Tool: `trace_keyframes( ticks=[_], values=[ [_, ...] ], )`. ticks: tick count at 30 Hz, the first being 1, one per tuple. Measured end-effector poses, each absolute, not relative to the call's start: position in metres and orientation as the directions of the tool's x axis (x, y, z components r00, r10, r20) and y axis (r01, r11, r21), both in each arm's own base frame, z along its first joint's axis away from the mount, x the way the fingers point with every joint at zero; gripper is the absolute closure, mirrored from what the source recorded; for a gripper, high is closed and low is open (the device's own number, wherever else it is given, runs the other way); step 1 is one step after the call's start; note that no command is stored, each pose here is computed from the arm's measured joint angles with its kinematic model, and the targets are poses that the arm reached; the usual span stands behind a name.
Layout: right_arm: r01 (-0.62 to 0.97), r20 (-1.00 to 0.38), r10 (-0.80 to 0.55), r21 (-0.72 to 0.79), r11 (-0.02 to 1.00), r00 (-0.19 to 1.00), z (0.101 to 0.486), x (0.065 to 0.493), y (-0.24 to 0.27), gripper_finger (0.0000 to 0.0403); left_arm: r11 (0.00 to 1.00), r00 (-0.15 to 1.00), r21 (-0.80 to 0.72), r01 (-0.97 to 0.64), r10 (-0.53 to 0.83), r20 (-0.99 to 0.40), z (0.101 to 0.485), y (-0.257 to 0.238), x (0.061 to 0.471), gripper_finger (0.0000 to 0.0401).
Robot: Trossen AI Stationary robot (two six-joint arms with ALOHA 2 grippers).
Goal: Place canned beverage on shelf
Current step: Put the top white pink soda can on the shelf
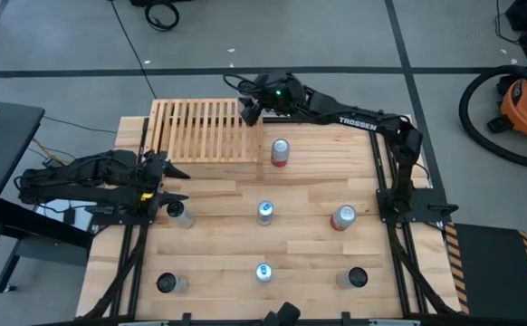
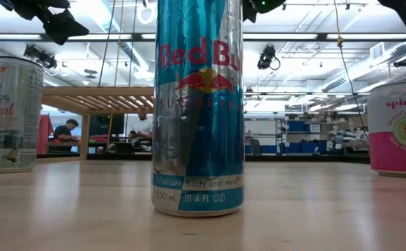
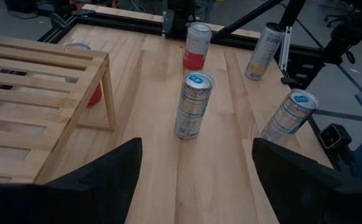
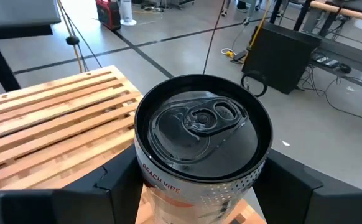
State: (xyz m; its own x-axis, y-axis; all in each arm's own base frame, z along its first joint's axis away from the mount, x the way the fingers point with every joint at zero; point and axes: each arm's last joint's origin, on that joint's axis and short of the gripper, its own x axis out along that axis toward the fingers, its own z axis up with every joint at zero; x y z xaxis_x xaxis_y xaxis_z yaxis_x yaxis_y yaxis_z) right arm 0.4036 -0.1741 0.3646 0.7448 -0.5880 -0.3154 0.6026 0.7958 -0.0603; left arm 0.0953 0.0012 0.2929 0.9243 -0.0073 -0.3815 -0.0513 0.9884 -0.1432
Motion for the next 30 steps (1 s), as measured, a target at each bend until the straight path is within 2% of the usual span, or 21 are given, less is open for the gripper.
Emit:
trace_keyframes(
  ticks=[9, 15, 22, 30],
  values=[
    [0.605, -0.359, -0.579, -0.048, 0.795, 0.732, 0.3581, 0.4029, -0.1729, 0.0137, 0.988, 0.924, -0.144, -0.051, -0.007, -0.382, 0.2929, 0.0012, 0.0953, 0.0087],
    [0.564, -0.359, -0.535, -0.026, 0.825, 0.765, 0.3584, 0.404, -0.1716, 0.0124, 0.988, 0.924, -0.144, -0.051, -0.007, -0.382, 0.2929, 0.0012, 0.0953, 0.0087],
    [0.581, -0.36, -0.541, 0.006, 0.814, 0.76, 0.3582, 0.4024, -0.1755, 0.0102, 0.988, 0.924, -0.144, -0.052, -0.007, -0.382, 0.2929, 0.0012, 0.0953, 0.0087],
    [0.579, -0.356, -0.546, -0.016, 0.815, 0.758, 0.3584, 0.4016, -0.1777, 0.0097, 0.988, 0.924, -0.144, -0.051, -0.007, -0.382, 0.2929, 0.0012, 0.0953, 0.0087]
  ],
)
